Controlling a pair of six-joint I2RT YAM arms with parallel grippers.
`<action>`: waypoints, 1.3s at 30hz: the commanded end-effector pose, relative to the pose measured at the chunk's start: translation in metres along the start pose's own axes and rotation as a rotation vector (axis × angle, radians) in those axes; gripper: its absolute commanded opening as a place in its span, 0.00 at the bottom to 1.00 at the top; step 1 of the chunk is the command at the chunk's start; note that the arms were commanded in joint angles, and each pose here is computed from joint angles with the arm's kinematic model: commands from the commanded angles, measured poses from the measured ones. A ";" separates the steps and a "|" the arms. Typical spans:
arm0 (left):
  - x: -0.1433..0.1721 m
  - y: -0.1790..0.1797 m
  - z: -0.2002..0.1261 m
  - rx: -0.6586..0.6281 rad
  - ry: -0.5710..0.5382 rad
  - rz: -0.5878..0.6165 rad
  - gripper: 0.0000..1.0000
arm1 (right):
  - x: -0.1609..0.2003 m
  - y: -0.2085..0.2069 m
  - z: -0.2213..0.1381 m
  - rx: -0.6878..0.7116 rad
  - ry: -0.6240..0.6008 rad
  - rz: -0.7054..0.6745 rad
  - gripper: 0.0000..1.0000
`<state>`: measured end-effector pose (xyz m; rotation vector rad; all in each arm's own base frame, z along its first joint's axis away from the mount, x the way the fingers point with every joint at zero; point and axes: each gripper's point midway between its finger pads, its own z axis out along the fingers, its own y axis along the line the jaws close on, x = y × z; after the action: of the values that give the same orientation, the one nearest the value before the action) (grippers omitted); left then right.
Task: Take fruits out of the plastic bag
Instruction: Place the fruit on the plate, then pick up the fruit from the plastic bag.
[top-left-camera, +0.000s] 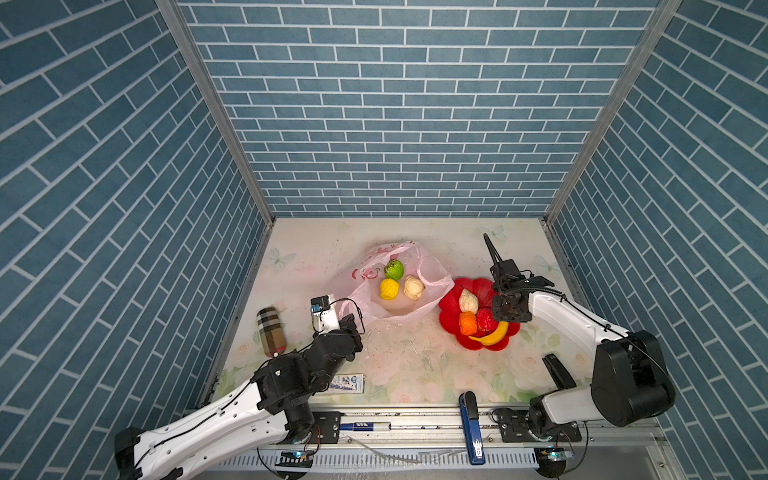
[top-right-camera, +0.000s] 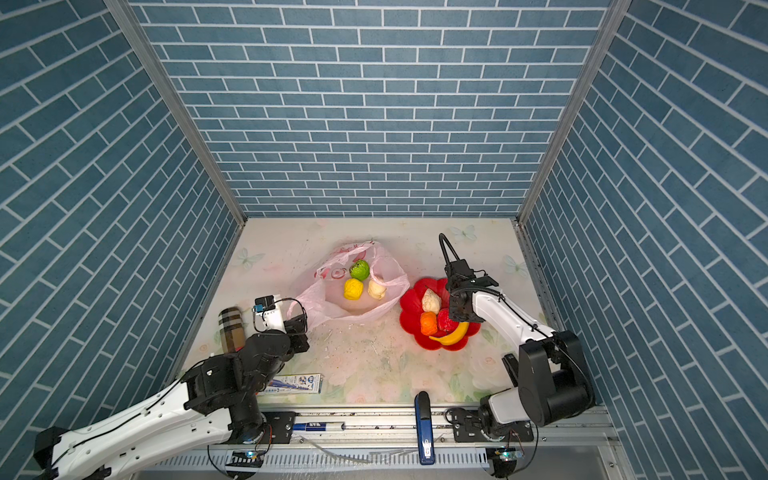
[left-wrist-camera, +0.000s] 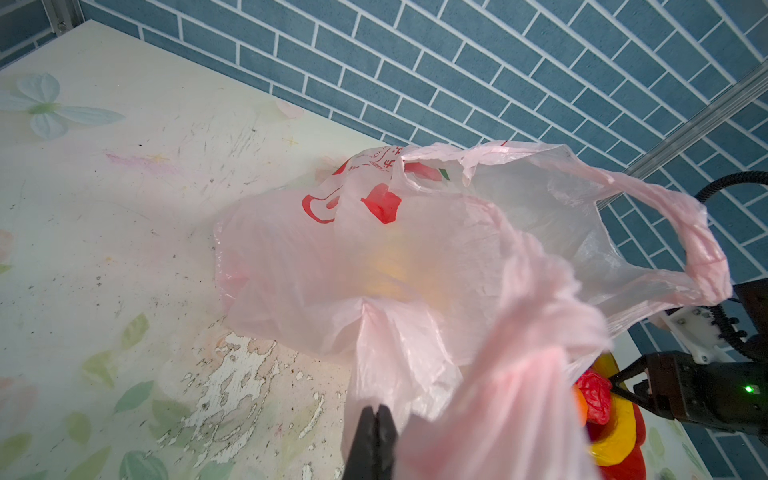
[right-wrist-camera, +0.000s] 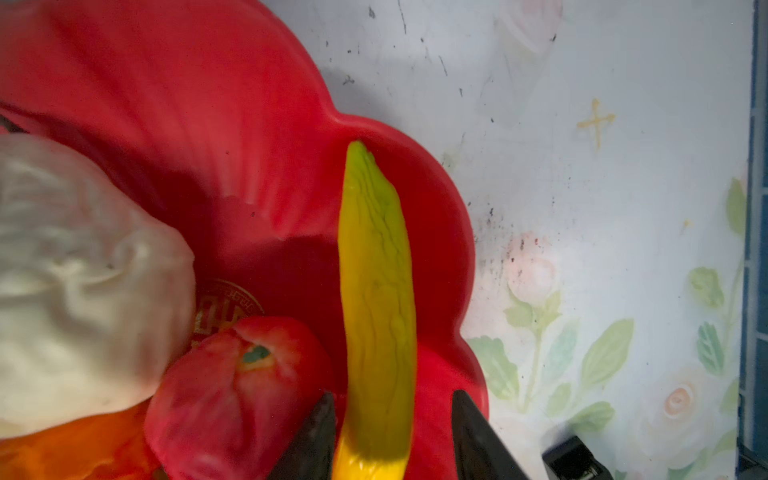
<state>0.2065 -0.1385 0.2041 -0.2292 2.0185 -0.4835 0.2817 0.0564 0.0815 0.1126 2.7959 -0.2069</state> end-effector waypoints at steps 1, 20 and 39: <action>0.003 0.002 -0.002 -0.004 0.013 0.008 0.00 | -0.011 -0.002 -0.024 -0.017 -0.035 0.023 0.48; 0.018 0.016 -0.001 -0.059 0.074 0.016 0.00 | -0.074 0.141 -0.226 -0.479 -0.544 -0.307 0.51; 0.047 0.026 0.011 -0.098 0.142 0.003 0.00 | -0.009 0.323 -0.170 -0.671 -0.325 -0.568 0.42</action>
<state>0.1983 -0.1376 0.1588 -0.2533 2.1664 -0.4137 0.2612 0.3958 0.2104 -0.8395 2.3239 0.5137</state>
